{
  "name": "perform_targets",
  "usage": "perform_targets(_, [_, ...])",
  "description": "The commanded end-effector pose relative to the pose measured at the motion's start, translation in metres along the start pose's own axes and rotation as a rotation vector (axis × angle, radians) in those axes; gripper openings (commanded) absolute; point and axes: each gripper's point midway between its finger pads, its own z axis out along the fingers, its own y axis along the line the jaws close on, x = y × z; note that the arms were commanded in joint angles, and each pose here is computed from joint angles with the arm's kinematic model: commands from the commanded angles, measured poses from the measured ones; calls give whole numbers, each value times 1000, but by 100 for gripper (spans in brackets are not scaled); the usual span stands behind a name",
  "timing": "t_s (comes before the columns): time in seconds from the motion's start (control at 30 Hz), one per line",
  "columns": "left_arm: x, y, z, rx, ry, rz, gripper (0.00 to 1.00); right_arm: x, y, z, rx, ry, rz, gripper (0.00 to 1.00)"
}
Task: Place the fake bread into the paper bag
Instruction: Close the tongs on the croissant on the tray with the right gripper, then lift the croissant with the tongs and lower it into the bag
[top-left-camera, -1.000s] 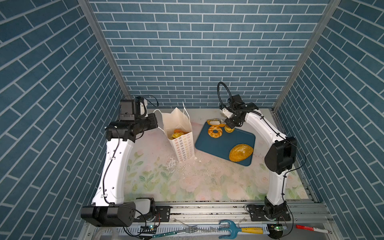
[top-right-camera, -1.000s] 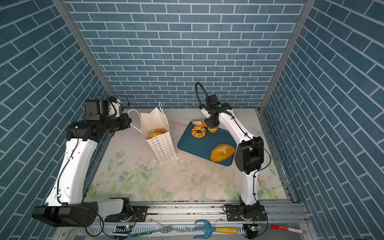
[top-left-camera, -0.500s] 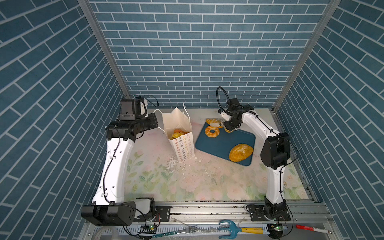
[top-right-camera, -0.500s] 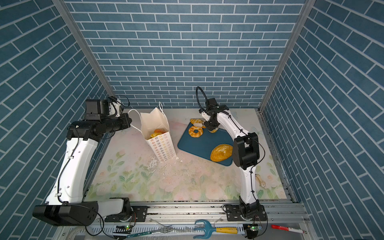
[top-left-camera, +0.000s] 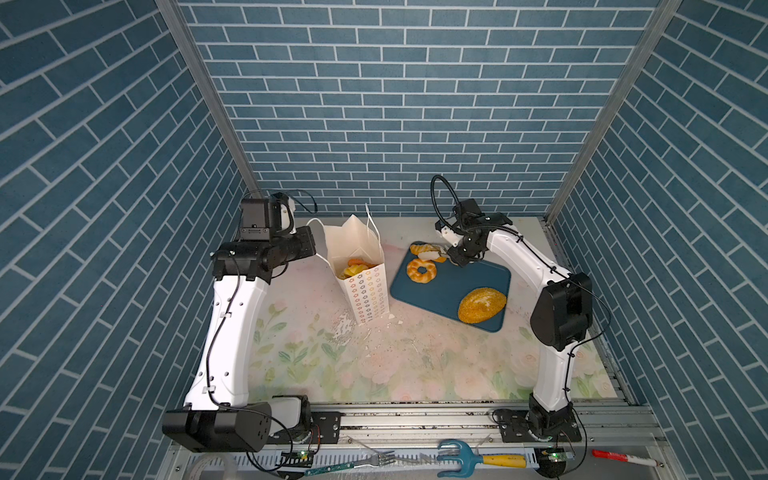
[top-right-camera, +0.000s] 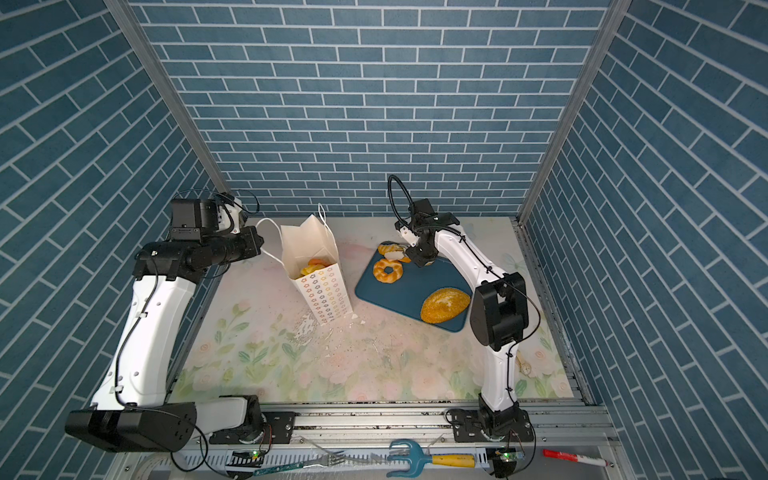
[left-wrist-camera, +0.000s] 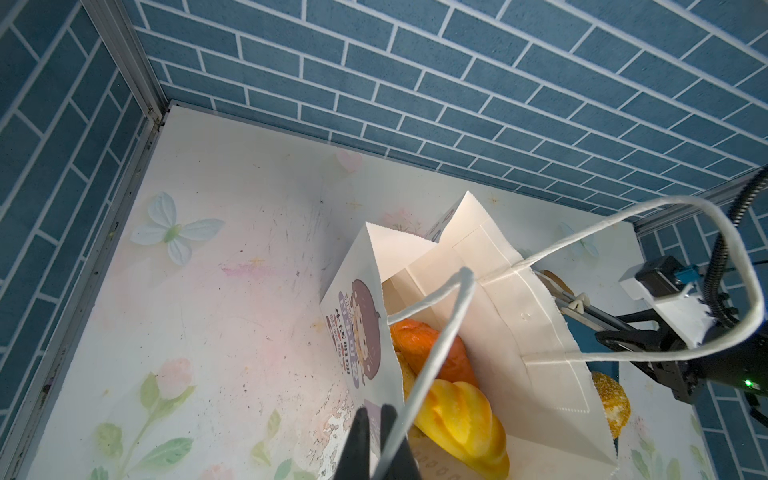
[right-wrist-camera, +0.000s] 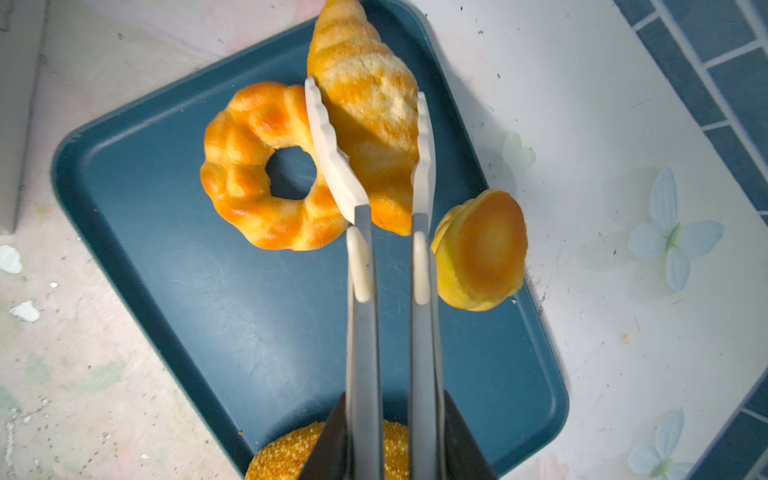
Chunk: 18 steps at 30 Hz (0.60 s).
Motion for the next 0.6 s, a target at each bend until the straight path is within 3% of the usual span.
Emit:
perform_targets(0.0, [-4, -4, -7, 14, -17, 9, 10, -23, -9, -49, 54, -139, 47, 22])
perform_targets(0.23, [-3, -5, -8, 23, -22, -3, 10, -25, -12, -91, 90, -201, 98, 21])
perform_targets(0.43, [-4, -6, -10, 28, -34, -11, 10, -39, -11, -184, 113, -362, 154, 21])
perform_targets(0.57, [-2, -5, -7, 31, -37, -28, 10, -56, 12, -247, 65, -517, 138, 21])
